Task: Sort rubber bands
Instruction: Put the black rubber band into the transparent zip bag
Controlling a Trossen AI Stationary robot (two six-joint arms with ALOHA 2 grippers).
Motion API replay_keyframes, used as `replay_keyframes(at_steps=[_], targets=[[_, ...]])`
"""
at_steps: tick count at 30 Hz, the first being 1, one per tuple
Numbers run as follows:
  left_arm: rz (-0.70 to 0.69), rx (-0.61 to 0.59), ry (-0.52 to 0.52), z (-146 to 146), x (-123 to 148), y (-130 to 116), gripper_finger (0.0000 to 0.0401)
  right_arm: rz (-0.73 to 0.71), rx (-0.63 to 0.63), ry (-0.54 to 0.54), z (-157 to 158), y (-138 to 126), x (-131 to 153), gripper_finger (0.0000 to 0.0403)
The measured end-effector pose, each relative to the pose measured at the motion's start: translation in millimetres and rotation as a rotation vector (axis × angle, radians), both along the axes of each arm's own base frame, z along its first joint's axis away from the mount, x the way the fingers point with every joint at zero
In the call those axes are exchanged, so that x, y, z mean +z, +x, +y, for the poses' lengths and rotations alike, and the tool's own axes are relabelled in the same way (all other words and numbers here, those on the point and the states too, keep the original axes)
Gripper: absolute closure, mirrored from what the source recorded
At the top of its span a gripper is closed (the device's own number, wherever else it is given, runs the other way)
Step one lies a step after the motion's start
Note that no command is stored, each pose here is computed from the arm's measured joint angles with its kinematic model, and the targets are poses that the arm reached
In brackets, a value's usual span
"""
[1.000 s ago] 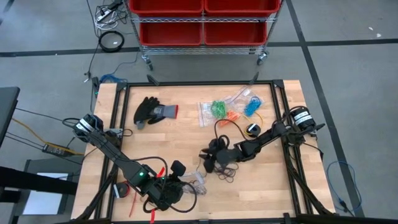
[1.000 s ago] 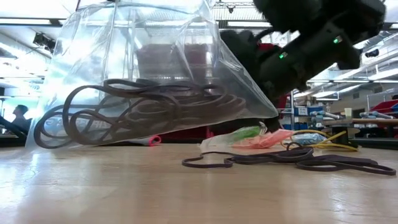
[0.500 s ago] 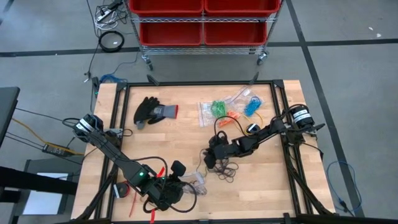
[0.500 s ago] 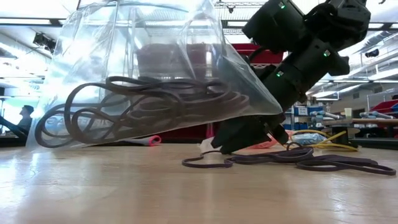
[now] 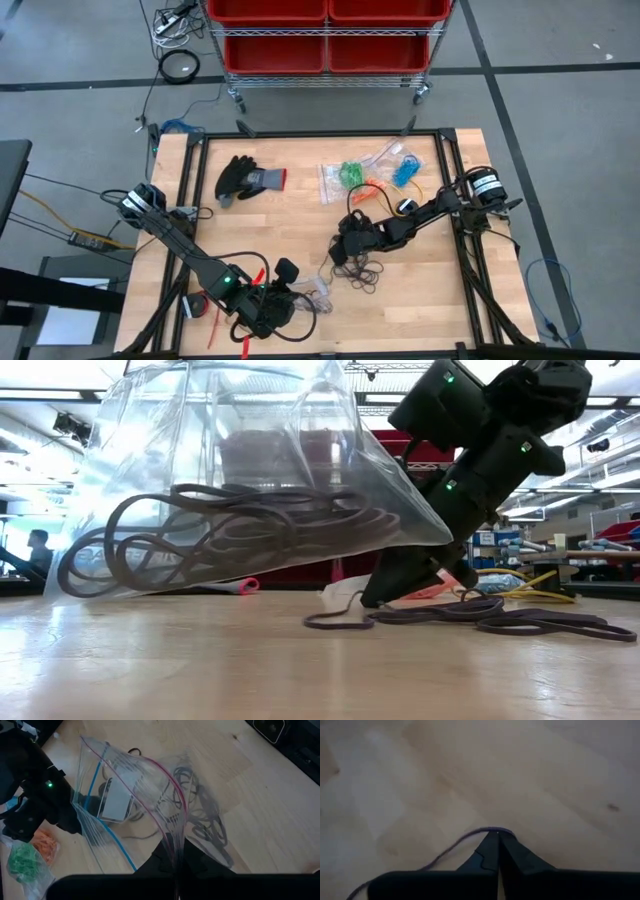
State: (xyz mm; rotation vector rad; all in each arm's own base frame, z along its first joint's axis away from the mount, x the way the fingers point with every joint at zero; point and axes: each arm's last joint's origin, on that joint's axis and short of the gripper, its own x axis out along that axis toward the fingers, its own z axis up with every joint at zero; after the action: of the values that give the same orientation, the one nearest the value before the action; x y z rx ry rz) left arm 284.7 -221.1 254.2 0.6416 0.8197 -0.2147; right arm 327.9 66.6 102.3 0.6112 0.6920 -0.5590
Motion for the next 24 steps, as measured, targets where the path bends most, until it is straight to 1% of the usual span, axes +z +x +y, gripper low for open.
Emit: replay_keyframes(at_steps=[10, 15, 19, 21, 24], targets=[[0.0, 0.0, 0.0, 0.0, 0.1, 0.0, 0.0399, 0.064, -0.13, -0.079, -7.9, -8.2, -5.4, 0.0402], [0.001, 0.0, 0.0, 0.0, 0.0, 0.0, 0.0399, 0.061, -0.161, -0.117, -5.7, -10.9, -6.1, 0.0402], [0.0, 0.0, 0.0, -0.1, 0.1, 0.0, 0.0399, 0.082, -0.143, -0.134, -5.9, -12.1, -6.9, 0.0402], [0.0, 0.0, 0.0, -0.1, 0.1, 0.0, 0.0399, 0.089, -0.12, -0.157, -4.3, -12.4, -6.9, 0.0402], [0.0, 0.0, -0.001, 0.0, 0.1, 0.0, 0.0399, 0.061, -0.08, -0.208, 1.4, -12.0, -2.8, 0.0402]])
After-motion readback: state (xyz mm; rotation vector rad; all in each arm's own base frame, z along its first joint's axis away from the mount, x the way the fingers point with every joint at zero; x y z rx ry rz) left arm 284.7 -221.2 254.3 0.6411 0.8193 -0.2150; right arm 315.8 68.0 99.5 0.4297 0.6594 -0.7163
